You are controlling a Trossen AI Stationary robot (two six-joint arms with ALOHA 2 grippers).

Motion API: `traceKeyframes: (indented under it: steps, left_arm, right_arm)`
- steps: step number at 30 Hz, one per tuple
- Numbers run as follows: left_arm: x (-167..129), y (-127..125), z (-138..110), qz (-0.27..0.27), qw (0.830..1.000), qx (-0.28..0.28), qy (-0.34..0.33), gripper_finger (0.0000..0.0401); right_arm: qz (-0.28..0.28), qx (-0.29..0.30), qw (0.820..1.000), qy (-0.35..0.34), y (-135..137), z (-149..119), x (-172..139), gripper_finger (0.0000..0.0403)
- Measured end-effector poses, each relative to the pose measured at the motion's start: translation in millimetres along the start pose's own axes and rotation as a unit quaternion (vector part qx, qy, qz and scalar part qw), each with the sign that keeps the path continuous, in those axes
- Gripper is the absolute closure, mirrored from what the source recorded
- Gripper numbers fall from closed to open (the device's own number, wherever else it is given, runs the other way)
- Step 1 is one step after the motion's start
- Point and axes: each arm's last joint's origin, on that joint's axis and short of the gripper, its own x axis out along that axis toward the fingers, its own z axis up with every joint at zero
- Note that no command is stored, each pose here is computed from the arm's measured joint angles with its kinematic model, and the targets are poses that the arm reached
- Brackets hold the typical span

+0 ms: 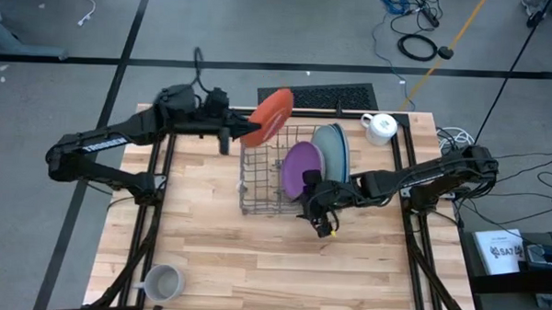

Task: Sort dishes
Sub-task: Put the orange plate into the dish rack

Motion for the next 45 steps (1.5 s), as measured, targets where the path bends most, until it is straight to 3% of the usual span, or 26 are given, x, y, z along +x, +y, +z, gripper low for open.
traceKeyframes:
  steps: [11, 15, 19, 23, 29, 35, 45]
  left_arm:
    - [35.1, -11.4, -24.6, 0.098, 0.987, -0.127, -0.018, 0.0398]
    - [44.4, -20.1, -37.7, 0.158, 0.974, -0.159, -0.038, 0.0398]
    - [54.8, -36.0, -52.1, 0.204, 0.959, -0.178, -0.078, 0.0398]
    - [68.0, -54.7, -69.0, 0.238, 0.944, -0.191, -0.128, 0.0398]
    - [95.1, -76.3, -102.8, 0.253, 0.935, -0.194, -0.158, 0.0398]
    - [118.7, -77.2, -140.5, 0.292, 0.925, -0.189, -0.151, 0.0398]
    - [139.4, -67.5, -170.4, 0.340, 0.906, -0.182, -0.172, 0.0398]
  right_arm:
    - [-0.138, -0.090, 0.985, -0.054, -24.6, 47.2, -73.0, 0.0211]
    - [-0.219, -0.088, 0.967, -0.093, -34.8, 59.1, -111.9, 0.0211]
    - [-0.254, -0.080, 0.954, -0.140, -42.0, 61.5, -144.5, 0.0211]
    - [-0.276, -0.068, 0.944, -0.165, -48.4, 57.0, -172.4, 0.0211]
    - [-0.302, -0.058, 0.934, -0.183, -55.1, 47.4, -203.8, 0.0211]
    - [-0.307, -0.054, 0.931, -0.189, -55.8, 40.8, -218.8, 0.0211]
    - [-0.296, -0.045, 0.938, -0.175, -54.3, 34.8, -221.3, 0.0211]
